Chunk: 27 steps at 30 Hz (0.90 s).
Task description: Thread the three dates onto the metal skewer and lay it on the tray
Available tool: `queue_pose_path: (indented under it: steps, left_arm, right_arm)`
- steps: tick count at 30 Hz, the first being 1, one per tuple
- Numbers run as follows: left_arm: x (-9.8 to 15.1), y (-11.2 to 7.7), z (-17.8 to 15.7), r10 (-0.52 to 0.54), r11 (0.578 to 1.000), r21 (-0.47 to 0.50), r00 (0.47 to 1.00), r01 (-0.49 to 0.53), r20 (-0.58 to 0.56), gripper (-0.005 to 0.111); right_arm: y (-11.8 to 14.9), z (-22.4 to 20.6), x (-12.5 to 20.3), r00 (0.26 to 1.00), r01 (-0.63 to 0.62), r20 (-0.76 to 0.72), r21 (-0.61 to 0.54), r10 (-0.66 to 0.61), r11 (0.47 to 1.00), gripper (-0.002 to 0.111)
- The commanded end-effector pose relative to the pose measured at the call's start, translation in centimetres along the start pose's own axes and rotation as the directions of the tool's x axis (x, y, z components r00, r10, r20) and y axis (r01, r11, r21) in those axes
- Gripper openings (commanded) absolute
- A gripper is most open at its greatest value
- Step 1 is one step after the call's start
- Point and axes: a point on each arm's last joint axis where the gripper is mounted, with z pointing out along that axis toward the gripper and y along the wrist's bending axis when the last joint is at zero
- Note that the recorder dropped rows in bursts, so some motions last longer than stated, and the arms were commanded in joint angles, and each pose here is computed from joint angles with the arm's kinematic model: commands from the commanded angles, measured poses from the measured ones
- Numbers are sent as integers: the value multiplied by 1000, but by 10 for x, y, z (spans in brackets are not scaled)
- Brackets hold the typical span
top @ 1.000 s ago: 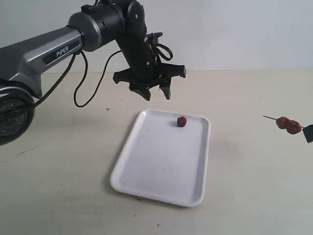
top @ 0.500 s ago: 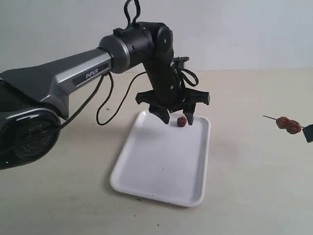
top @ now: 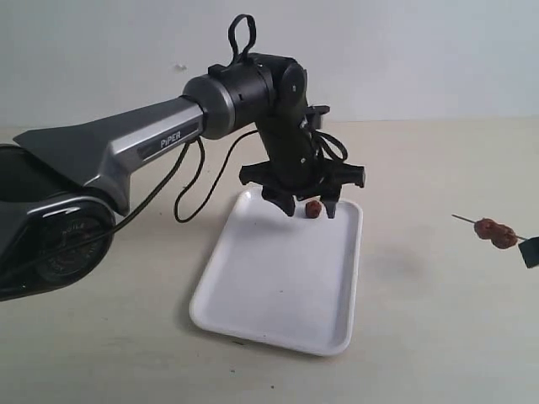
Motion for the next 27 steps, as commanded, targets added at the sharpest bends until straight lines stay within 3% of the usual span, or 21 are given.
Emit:
queue_pose_path:
  steps: [1, 8, 12, 16, 19, 27]
  left_arm:
    - [-4, 5, -5, -35, 999, -3, 999, 35, 16, 61]
    - [-11, 12, -7, -91, 996, 15, 995, 90, 49, 61]
    - [-19, 15, -12, -132, 989, 81, 988, 126, 82, 61]
    - [-25, 10, -23, -116, 989, 110, 985, 102, 128, 61]
    - [-27, 11, -28, -89, 992, 96, 987, 76, 132, 61]
    - [-24, 36, -31, -71, 997, 8, 997, 71, 39, 61]
  right_arm:
    - [-1, -3, -1, 999, -6, 32, 4, 6, 1000, 0]
    - [-1, -3, 0, 1000, -5, 16, 3, 5, 1000, 0]
    - [-1, -3, 0, 1000, -5, 17, 3, 5, 1000, 0]
    - [-1, -3, 0, 1000, -7, 22, 2, 7, 1000, 0]
    - [-1, -3, 0, 1000, -7, 22, 2, 7, 1000, 0]
    - [-1, -3, 0, 1000, -5, 24, 4, 5, 1000, 0]
